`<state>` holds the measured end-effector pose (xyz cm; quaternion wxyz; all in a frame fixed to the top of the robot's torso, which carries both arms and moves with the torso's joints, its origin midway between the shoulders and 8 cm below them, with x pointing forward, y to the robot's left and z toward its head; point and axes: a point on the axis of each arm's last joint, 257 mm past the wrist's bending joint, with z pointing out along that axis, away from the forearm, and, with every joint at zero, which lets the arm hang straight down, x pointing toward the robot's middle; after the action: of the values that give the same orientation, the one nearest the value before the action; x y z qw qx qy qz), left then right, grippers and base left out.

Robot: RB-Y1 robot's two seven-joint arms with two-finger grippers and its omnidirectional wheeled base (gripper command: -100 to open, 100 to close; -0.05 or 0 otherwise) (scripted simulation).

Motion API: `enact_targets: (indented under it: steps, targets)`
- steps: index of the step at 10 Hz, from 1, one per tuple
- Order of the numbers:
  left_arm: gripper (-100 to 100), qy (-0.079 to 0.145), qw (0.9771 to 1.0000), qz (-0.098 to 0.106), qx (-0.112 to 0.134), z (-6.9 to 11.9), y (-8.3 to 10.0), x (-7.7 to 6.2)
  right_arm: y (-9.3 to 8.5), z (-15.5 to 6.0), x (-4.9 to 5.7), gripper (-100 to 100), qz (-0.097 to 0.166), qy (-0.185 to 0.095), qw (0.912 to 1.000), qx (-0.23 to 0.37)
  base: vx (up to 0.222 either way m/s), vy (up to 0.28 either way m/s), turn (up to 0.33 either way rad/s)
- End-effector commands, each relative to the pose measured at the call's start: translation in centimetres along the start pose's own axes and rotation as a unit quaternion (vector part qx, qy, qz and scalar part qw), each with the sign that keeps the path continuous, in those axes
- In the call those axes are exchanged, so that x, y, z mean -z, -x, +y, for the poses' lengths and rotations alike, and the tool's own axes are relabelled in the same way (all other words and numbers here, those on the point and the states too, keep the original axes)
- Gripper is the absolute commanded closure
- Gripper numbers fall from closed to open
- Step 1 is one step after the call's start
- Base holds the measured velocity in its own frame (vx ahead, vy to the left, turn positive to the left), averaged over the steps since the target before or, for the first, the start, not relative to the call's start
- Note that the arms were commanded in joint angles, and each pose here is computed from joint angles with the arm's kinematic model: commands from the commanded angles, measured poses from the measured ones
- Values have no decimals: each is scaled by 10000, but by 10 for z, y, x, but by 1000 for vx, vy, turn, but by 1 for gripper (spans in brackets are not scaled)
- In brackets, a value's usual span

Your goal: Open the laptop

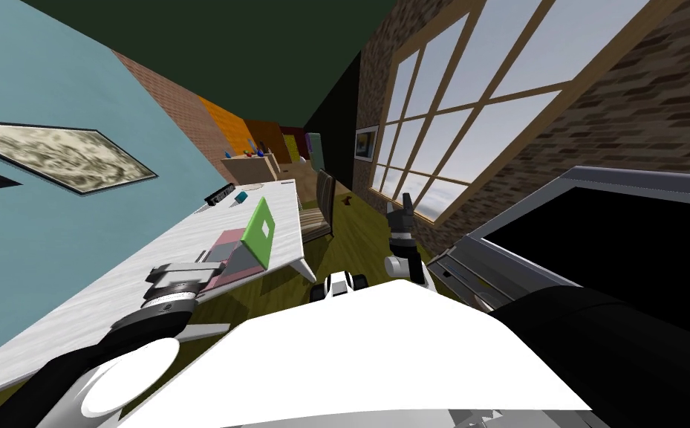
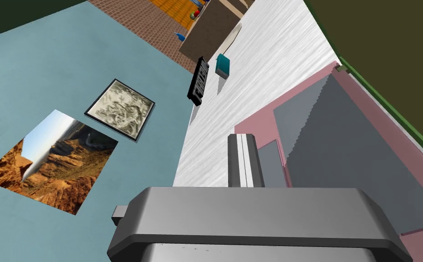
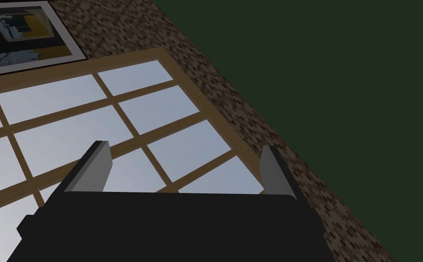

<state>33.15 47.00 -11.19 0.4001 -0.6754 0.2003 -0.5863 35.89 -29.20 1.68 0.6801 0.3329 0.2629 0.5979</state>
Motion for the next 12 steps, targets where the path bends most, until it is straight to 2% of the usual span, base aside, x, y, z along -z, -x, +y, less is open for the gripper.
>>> enact_targets:
  steps: [1,4,5,6,12]
  targets:
    - [100,-19,9986,-29,526,2,4,0,0,0,0,0,0,0,10000,0,-35,79,-22]
    - [100,-44,9938,-56,1112,5,9,-1,0,0,0,0,0,0,10000,0,-43,83,-22]
    - [100,-40,9952,-50,977,4,8,-1,0,0,0,0,0,0,10000,0,-17,34,-6]
    - [-100,-43,9952,-114,972,12,15,-7,0,0,0,0,0,0,10000,-1,-24,-26,-33]
    - [-100,-17,9962,-291,824,40,36,-23,0,0,0,0,-1,0,10000,-2,-22,-71,-31]
